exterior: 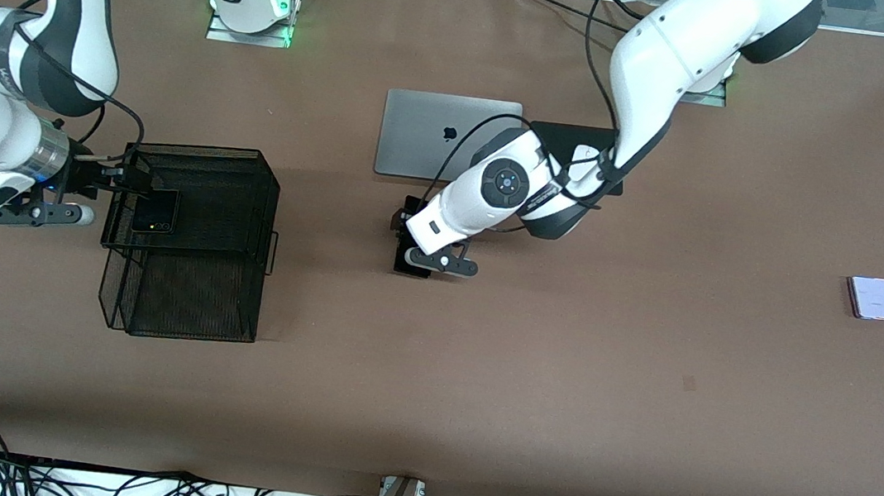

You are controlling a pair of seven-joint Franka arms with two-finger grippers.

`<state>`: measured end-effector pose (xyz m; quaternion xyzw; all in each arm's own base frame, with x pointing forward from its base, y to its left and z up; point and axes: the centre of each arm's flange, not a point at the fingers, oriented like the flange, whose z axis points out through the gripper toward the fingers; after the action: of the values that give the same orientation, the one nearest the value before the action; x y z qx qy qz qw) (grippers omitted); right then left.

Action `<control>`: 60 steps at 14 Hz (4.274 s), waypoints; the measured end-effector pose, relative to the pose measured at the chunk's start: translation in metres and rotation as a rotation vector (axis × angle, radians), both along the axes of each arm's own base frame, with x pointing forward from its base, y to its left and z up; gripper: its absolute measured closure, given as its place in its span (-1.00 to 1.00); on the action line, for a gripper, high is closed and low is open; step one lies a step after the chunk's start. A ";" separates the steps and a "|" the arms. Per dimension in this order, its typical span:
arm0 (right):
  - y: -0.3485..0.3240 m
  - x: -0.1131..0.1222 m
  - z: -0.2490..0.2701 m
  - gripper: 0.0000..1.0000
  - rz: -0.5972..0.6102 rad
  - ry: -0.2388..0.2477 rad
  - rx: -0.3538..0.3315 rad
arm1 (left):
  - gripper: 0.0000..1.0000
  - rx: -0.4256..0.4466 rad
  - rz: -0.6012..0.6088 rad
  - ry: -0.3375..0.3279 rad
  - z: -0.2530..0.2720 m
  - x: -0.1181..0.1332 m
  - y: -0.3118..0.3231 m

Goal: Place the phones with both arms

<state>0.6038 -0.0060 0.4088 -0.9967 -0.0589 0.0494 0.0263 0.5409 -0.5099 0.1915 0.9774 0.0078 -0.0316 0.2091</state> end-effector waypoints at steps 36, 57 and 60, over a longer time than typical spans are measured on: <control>0.465 -0.091 -0.238 -1.00 -0.007 -0.228 -0.070 | -1.00 0.381 0.069 0.046 0.017 0.016 0.888; 0.164 -0.049 -0.014 -0.58 -0.140 0.015 -0.019 | -1.00 0.380 0.175 0.140 -0.024 -0.011 0.891; 0.122 -0.071 -0.058 -0.58 -0.093 -0.023 0.013 | -0.86 0.377 0.180 0.148 -0.027 -0.012 0.890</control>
<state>0.5331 0.1162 0.3503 -0.9987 -0.0131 0.0364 0.0346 0.5291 0.3799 0.1646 0.9895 0.1162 -0.0823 0.0235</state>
